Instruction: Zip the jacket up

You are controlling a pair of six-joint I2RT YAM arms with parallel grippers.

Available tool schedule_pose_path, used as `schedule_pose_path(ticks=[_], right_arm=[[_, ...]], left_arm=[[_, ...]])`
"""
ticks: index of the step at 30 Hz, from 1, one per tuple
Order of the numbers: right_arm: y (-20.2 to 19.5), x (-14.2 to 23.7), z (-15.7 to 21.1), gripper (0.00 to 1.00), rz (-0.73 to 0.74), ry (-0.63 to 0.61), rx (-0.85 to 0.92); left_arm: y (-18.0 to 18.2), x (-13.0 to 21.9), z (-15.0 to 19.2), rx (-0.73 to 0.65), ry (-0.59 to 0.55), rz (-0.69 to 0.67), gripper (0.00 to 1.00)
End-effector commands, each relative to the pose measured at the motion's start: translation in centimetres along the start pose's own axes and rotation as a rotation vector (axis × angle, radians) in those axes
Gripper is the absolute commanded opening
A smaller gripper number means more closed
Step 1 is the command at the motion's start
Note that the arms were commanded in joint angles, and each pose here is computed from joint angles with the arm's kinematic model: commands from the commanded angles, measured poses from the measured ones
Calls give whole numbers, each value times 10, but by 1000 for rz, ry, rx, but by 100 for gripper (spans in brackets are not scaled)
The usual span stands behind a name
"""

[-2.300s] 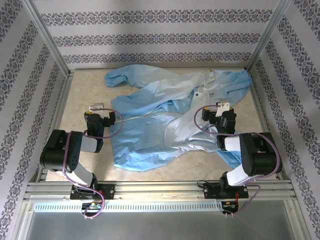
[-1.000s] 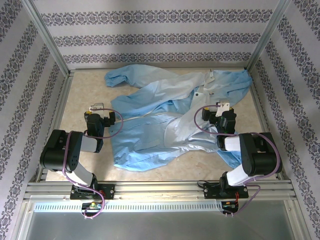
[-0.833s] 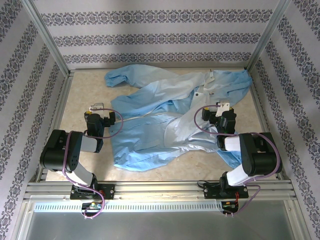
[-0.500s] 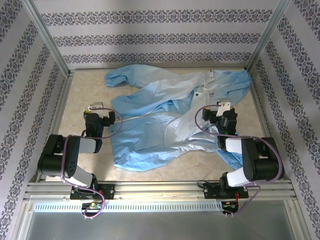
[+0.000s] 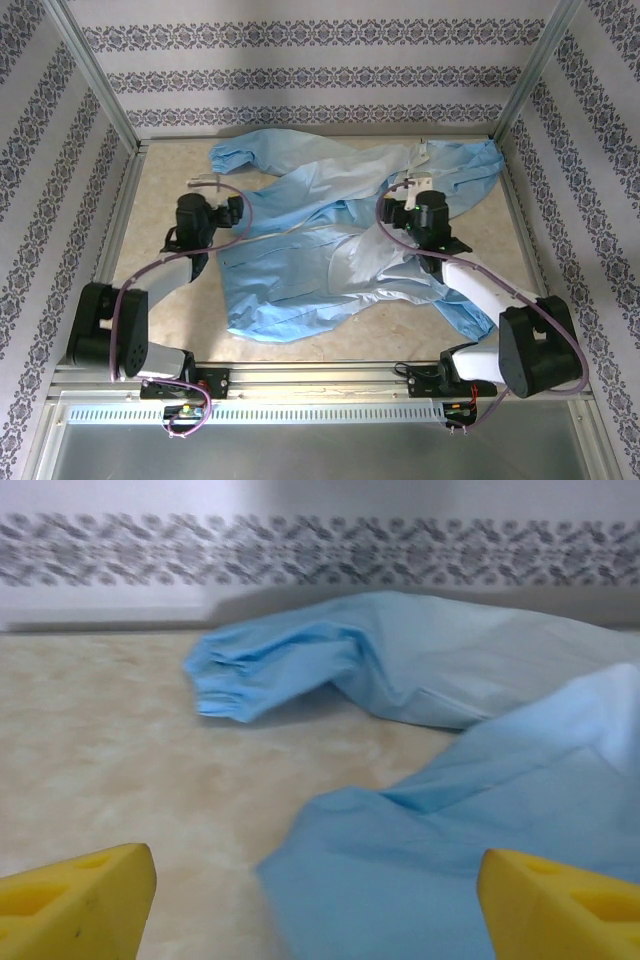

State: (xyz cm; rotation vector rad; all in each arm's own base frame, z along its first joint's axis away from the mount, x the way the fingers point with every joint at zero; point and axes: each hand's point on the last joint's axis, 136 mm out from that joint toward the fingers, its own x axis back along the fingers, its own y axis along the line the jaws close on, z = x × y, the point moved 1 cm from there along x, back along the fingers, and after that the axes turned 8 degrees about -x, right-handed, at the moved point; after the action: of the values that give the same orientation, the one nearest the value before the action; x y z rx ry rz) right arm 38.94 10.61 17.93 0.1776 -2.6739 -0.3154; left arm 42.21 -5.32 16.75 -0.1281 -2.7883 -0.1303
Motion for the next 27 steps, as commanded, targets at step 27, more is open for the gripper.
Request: schedule_pose_path(ticks=[27], right_arm=[[5, -77, 163, 26, 189, 745, -229]], left_arm=[[-91, -57, 136, 100, 743, -81, 72]])
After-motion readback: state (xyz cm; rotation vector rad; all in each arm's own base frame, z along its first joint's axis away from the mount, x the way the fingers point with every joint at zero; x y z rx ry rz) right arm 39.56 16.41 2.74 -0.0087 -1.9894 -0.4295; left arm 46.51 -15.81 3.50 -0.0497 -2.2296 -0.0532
